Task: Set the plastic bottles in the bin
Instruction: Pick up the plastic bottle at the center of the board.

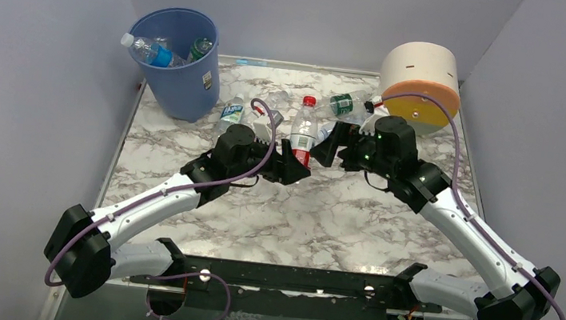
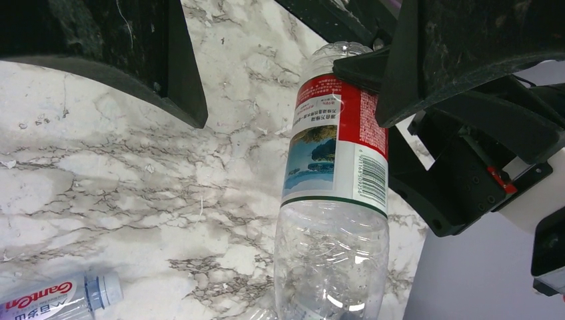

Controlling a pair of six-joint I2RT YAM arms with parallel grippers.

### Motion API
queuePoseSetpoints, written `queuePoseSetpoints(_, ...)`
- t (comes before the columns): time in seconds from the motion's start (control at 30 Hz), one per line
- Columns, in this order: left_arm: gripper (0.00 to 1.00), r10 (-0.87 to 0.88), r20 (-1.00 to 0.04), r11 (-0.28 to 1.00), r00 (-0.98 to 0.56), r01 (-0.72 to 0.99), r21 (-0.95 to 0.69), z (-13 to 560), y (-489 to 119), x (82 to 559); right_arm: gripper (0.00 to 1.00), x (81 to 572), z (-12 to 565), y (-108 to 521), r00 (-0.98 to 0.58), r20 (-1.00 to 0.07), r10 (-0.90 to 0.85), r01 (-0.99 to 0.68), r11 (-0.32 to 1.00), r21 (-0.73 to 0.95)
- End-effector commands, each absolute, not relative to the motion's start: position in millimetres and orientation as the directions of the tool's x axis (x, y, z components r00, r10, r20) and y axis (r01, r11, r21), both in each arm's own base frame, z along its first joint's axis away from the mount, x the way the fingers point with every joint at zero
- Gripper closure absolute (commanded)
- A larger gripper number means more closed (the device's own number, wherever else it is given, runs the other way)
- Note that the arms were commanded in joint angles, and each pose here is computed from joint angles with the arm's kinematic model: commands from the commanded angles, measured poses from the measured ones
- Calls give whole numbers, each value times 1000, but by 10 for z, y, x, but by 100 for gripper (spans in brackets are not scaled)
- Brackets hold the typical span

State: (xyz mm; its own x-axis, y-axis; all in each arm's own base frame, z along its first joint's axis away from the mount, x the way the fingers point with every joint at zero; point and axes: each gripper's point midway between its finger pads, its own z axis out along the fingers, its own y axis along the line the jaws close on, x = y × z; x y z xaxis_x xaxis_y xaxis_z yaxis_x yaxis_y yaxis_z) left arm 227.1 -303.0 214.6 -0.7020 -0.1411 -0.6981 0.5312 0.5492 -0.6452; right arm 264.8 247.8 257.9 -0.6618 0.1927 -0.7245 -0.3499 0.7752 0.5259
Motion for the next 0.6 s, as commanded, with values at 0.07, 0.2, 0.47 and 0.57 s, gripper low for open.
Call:
queuePoseSetpoints(0.07, 33, -166, -740, 533, -652, 572, -623, 2397, -3087, 2363, 1, 2668, 2487, 2507, -670, -722, 173, -355, 780, 516)
queuePoseSetpoints(0.2, 33, -168, -752, 532, -638, 583, -614, 2500, -3124, 2417, 0, 2668, 2475, 2507, -671, -721, 170, -355, 781, 515)
queuePoseSetpoints(0.47, 33, -181, -816, 546, -549, 634, -548, 3072, -3271, 2715, 0, 2657, 2426, 2525, -679, -715, 165, -357, 777, 519)
queuePoseSetpoints(0.57, 31, -189, -852, 590, -488, 637, -496, 3318, -3261, 2944, 0, 2642, 2366, 2546, -695, -702, 157, -355, 774, 524)
